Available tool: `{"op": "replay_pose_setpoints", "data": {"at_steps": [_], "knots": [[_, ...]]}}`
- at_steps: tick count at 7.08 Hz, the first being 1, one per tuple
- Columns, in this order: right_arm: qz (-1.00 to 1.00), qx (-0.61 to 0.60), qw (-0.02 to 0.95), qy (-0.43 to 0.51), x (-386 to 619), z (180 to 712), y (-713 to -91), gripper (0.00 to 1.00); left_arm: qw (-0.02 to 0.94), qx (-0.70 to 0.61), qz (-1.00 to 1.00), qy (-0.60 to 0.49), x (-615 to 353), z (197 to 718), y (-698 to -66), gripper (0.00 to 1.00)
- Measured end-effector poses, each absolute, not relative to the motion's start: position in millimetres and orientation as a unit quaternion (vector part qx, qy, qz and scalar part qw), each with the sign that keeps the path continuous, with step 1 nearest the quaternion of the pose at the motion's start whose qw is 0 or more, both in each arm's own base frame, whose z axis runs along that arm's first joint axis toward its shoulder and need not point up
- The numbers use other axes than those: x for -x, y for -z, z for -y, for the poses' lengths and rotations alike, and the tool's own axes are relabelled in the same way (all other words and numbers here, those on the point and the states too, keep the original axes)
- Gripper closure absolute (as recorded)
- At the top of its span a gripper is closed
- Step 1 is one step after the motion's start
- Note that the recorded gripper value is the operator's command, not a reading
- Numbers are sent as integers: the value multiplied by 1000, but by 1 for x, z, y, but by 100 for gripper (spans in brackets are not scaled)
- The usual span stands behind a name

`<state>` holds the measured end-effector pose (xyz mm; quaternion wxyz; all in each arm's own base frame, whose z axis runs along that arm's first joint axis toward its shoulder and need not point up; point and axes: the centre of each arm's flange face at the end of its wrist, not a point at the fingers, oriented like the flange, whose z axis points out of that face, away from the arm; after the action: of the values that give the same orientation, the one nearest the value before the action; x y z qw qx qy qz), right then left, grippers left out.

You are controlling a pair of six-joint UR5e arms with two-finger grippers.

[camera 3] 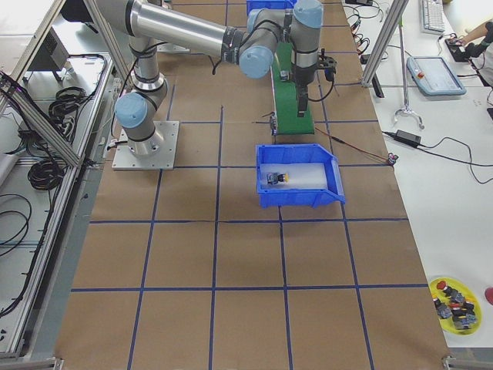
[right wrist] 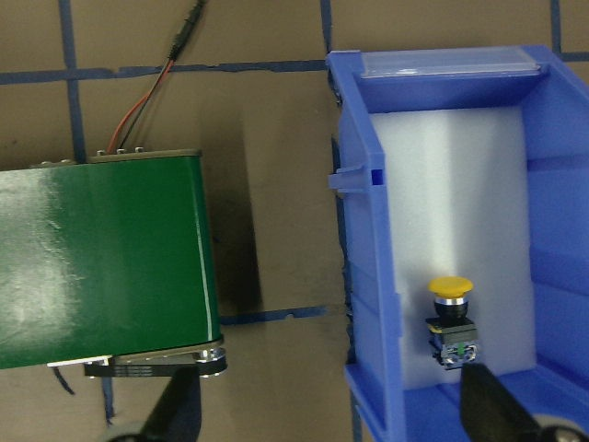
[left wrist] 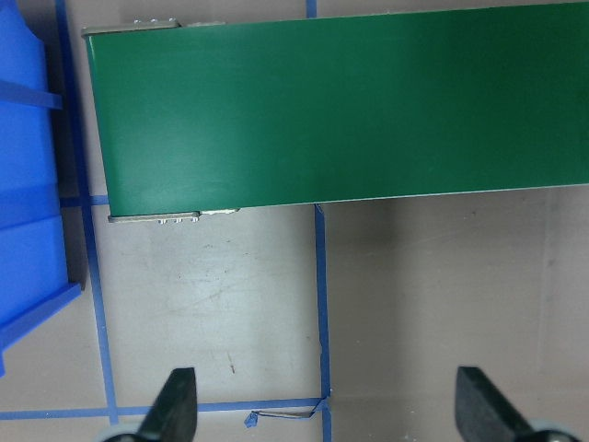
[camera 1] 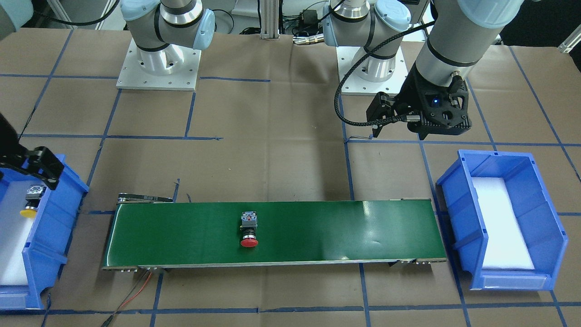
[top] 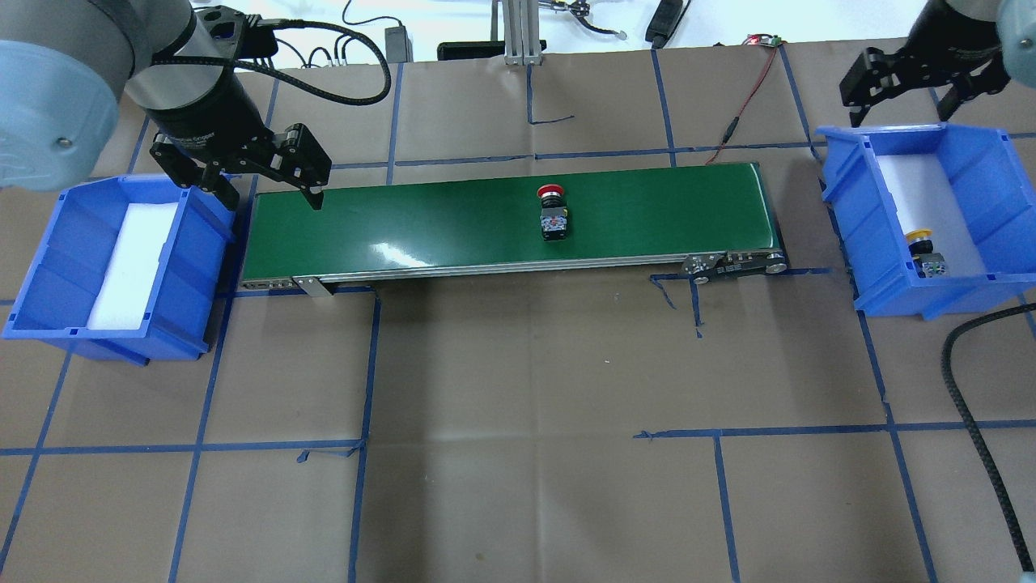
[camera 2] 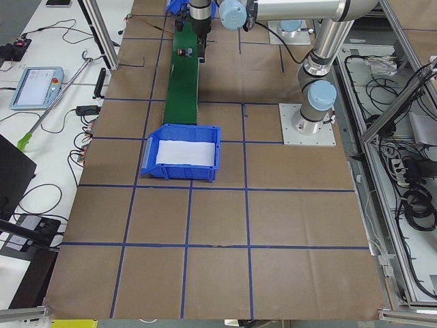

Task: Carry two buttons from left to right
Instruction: 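Release the yellow button in the bin and raise the right gripper, then move the right gripper to the red button on the belt and grasp it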

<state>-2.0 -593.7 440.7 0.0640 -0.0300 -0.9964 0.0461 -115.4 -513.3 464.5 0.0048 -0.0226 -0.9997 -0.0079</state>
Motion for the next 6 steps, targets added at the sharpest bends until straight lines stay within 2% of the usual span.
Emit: {"op": "replay_pose_setpoints", "data": {"at_steps": [2, 6], "knots": [[996, 39, 62, -41, -56, 588, -439, 1, 5, 23, 1000, 8, 115, 513, -464, 0], [996, 62, 53, -29, -78, 589, -424, 1, 5, 23, 1000, 8, 115, 513, -465, 0]]}}
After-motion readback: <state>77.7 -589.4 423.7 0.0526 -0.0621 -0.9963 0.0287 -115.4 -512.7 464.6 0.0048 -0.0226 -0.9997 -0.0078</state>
